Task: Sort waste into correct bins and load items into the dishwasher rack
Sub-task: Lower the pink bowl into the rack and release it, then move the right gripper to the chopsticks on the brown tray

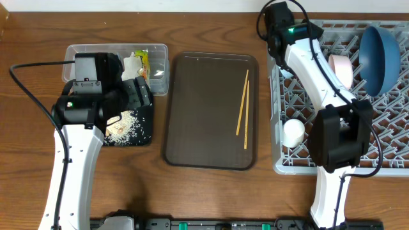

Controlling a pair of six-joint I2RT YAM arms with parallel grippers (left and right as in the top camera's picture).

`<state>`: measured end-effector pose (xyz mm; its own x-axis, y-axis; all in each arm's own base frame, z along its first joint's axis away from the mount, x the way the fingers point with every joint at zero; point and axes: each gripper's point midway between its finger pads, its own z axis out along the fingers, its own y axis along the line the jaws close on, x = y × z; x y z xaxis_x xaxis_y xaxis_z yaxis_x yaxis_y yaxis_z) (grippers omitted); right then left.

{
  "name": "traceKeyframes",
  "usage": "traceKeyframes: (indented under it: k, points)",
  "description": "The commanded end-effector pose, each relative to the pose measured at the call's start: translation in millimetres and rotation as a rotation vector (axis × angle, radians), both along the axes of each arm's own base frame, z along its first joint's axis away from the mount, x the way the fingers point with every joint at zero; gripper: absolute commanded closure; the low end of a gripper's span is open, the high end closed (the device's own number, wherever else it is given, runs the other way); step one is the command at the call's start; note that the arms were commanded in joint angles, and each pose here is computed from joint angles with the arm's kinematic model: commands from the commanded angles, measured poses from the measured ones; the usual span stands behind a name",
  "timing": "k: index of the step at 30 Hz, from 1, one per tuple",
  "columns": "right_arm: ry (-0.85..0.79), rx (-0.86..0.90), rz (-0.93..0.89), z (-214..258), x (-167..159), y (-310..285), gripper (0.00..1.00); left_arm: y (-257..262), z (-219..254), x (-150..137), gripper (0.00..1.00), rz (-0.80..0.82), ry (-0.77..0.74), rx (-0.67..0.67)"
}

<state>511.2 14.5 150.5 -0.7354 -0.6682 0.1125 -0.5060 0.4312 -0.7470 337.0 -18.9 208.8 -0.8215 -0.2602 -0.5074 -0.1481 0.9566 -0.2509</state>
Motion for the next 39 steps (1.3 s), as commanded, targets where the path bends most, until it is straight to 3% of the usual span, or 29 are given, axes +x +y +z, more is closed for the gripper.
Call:
traceKeyframes:
  k: [1, 8, 11, 14, 15, 16, 17, 18, 20, 24, 28, 32, 37, 38, 39]
  points:
    - [-0.149, 0.126, -0.021, 39.0, -3.7, 22.4, 0.01, 3.4, 4.2, 2.8, 0.12, 0.009, -0.009, 0.012]
    - [-0.270, 0.336, -0.043, 75.4, -10.9, 39.1, 0.01, 3.4, 4.2, 2.8, 0.11, 0.009, -0.009, 0.012]
    - [-0.253, 0.631, -0.094, 67.5, -23.4, 79.5, 0.01, 3.4, 4.2, 2.8, 0.12, 0.009, -0.009, 0.012]
    - [0.009, 1.007, -0.008, 52.9, -60.9, 158.3, 0.01, 3.4, 4.2, 2.8, 0.12, 0.009, -0.009, 0.012]
    - [0.068, 1.076, 0.017, 52.5, -69.6, 173.5, 0.11, 3.4, 4.2, 2.8, 0.12, 0.009, -0.009, 0.012]
    - [0.144, 1.166, 0.048, 52.1, -79.8, 193.1, 0.35, 3.4, 4.1, 2.7, 0.12, 0.009, -0.009, 0.012]
    - [0.206, 1.241, 0.069, 53.0, -88.6, 208.6, 0.41, 3.4, 4.2, 2.8, 0.12, 0.009, -0.009, 0.012]
    - [0.273, 1.315, 0.098, 52.5, -97.5, 225.6, 0.33, 3.4, 4.2, 2.8, 0.12, 0.009, -0.009, 0.012]
    - [0.361, 1.403, 0.140, 49.2, -109.1, 251.6, 0.01, 3.4, 4.2, 2.8, 0.11, 0.009, -0.009, 0.012]
    - [0.372, 1.330, -0.046, 7.4, -114.3, 266.0, 0.01, 3.4, 4.2, 2.8, 0.12, 0.009, -0.009, 0.012]
    - [0.167, 1.059, -0.549, -37.3, -123.5, 224.3, 0.01, 3.4, 4.2, 2.8, 0.12, 0.009, -0.009, 0.012]
    - [0.064, 0.909, -0.519, -39.1, -130.6, 219.3, 0.01, 3.4, 4.2, 2.8, 0.12, 0.009, -0.009, 0.012]
    - [0.070, 0.986, -0.444, -35.3, -131.7, 254.3, 0.01, 3.4, 4.2, 2.8, 0.12, 0.009, -0.009, 0.012]
    - [0.074, 0.990, -0.440, -35.2, -132.9, 256.9, 0.02, 3.4, 4.2, 2.8, 0.12, 0.009, -0.009, 0.012]
    - [0.074, 0.989, -0.447, -35.7, -134.1, 257.2, 0.10, 3.4, 4.2, 2.8, 0.12, 0.009, -0.009, 0.012]
